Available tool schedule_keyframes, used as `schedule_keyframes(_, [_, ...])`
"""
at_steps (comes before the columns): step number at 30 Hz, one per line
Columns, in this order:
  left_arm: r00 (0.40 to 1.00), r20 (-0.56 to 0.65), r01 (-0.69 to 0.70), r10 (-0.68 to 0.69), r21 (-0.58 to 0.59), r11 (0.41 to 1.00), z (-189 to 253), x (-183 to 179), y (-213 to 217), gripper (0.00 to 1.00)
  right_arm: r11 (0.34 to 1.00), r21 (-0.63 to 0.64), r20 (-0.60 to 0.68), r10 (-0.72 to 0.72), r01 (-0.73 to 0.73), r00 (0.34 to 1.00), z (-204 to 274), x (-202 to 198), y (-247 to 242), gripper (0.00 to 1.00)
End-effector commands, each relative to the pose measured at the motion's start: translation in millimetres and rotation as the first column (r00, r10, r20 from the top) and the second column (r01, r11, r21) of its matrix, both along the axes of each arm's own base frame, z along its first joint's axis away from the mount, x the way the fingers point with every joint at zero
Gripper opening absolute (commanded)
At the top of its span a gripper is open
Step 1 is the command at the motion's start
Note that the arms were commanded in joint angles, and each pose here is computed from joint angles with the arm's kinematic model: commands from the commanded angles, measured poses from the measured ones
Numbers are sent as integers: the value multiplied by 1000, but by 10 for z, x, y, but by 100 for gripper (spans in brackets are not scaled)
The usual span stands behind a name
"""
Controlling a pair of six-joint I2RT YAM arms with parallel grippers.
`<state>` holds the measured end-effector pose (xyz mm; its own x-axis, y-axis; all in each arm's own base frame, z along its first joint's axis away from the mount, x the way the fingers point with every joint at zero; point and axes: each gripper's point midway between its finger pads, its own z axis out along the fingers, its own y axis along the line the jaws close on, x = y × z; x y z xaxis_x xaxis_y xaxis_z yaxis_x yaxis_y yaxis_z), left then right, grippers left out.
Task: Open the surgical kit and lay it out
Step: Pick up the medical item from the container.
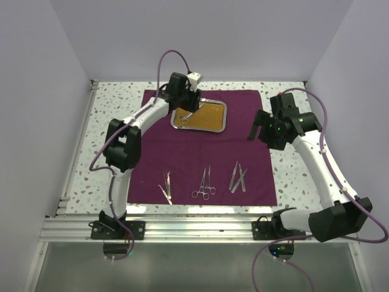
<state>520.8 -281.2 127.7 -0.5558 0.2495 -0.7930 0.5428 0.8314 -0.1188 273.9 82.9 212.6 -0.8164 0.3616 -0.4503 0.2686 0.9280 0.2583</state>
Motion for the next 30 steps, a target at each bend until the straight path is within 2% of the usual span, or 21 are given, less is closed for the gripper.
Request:
schedule_keyframes(1, [998, 61, 16, -20, 64, 998, -75, 222, 3, 54, 1000, 5, 29, 8, -8, 1000, 84, 1, -6, 82])
schedule_keyframes(2, [999, 42, 21, -25, 99, 995, -250, 246, 25, 54, 1000, -4, 27, -1, 1, 1000, 82, 0, -29, 82])
schedule_keyframes(4, [998, 58, 26, -32, 112, 993, -243, 339, 2, 52, 1000, -12, 26, -8, 8, 1000, 94, 10, -46, 82])
schedule_keyframes(6, [999, 28, 36, -40, 149, 988, -466, 367, 16, 52, 1000, -17, 15, -18, 18, 1000, 76, 22, -55, 82])
schedule_keyframes(20, [999, 6, 29, -31, 252, 967, -979, 494, 121, 50, 998, -18, -19, -54, 54, 998, -20, 171, -32, 82])
schedule_keyframes(22, [999, -8, 37, -36, 246, 969, -1033, 484, 112, 47, 998, -22, -23, -54, 54, 998, -27, 186, -29, 82])
schedule_keyframes(23, [999, -31, 50, -44, 245, 968, -1103, 449, 104, 43, 998, -24, -23, -54, 53, 998, -25, 198, -30, 82])
schedule_keyframes(24, [998, -44, 61, -52, 245, 968, -1138, 421, 92, 33, 998, -24, -23, -54, 53, 998, -19, 209, -27, 82])
schedule_keyframes(26, [994, -90, 86, -65, 261, 961, -1291, 332, 109, 28, 998, -27, -24, -50, 49, 998, -23, 234, -23, 82])
schedule_keyframes(30, [981, -174, 124, -80, 254, 959, -1536, 144, 131, 28, 999, -21, -29, -46, 45, 999, -40, 269, -1, 82])
